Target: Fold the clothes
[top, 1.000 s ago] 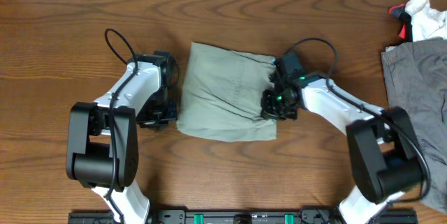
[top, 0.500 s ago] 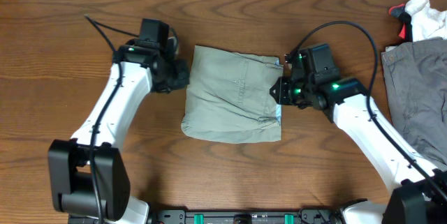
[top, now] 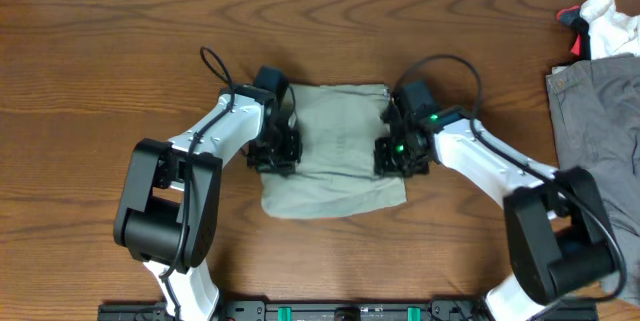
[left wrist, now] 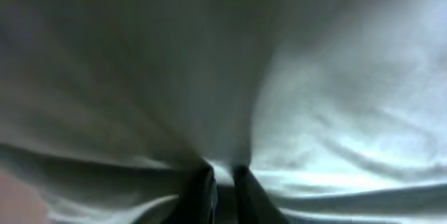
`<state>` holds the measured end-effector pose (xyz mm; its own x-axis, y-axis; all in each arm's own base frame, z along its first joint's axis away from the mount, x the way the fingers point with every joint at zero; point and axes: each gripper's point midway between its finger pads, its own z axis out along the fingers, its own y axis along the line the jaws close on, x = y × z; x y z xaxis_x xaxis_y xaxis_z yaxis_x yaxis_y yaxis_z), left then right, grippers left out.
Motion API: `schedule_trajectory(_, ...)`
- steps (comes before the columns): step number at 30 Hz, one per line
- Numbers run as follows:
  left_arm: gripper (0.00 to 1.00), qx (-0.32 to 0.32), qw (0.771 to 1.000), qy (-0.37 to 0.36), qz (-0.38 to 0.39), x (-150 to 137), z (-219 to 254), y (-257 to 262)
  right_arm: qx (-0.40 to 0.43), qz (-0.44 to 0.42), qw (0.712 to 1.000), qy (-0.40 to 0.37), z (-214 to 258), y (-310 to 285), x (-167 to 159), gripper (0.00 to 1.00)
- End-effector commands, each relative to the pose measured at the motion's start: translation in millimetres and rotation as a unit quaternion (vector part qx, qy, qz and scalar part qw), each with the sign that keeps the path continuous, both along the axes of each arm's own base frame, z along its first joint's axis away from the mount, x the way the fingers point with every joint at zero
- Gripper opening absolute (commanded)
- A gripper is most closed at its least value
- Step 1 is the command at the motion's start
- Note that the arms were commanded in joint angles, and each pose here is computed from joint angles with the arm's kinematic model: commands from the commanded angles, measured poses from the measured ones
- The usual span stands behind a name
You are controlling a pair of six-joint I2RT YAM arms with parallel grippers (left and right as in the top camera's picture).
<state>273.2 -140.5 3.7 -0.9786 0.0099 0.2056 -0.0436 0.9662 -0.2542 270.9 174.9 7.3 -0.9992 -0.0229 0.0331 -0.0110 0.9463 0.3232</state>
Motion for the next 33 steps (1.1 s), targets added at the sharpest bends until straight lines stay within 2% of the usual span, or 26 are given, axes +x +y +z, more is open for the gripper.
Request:
schedule_trajectory(1,0.12,0.054,0.998,0.027,-0.020,-16,-5,24,-0.101,-0.008,0.995,0.010,-14,-40,-5,0.09)
schedule_trajectory(3,0.11,0.082,0.995,0.041,-0.022,-23,-5,37,-0.136,-0.022,0.990,0.021,-15,-59,-8,0.07)
schedule_trajectory(7,0.08,0.087,0.995,0.051,-0.013,-26,0,46,-0.150,-0.056,0.987,0.026,-14,-80,-3,0.06)
schedule_trajectory(10,0.08,0.083,0.996,0.039,0.001,-18,13,51,-0.145,-0.080,0.986,0.020,-11,-94,9,0.06)
schedule_trajectory(13,0.08,0.070,0.997,-0.006,0.020,1,36,55,-0.124,-0.076,0.989,0.003,-3,-100,26,0.08)
schedule_trajectory(15,0.08,0.053,0.997,-0.050,0.029,17,53,53,-0.082,-0.060,0.995,-0.007,8,-93,35,0.09)
schedule_trajectory(18,0.13,-0.002,0.990,-0.137,0.026,45,80,36,0.051,-0.010,0.998,-0.029,36,-56,43,0.11)
schedule_trajectory(20,0.14,-0.052,0.979,-0.199,-0.007,62,99,17,0.144,0.017,0.989,-0.038,61,-28,42,0.11)
schedule_trajectory(22,0.16,-0.075,0.967,-0.242,-0.038,75,109,4,0.217,0.029,0.975,-0.032,81,-5,35,0.09)
schedule_trajectory(27,0.16,-0.082,0.951,-0.279,-0.105,91,96,-15,0.243,0.071,0.967,-0.005,85,26,11,0.15)
schedule_trajectory(30,0.16,-0.082,0.954,-0.264,-0.112,95,74,-22,0.233,0.104,0.967,-0.009,79,42,1,0.17)
schedule_trajectory(33,0.16,-0.079,0.961,-0.238,-0.115,95,47,-25,0.188,0.136,0.973,-0.020,61,51,-4,0.21)
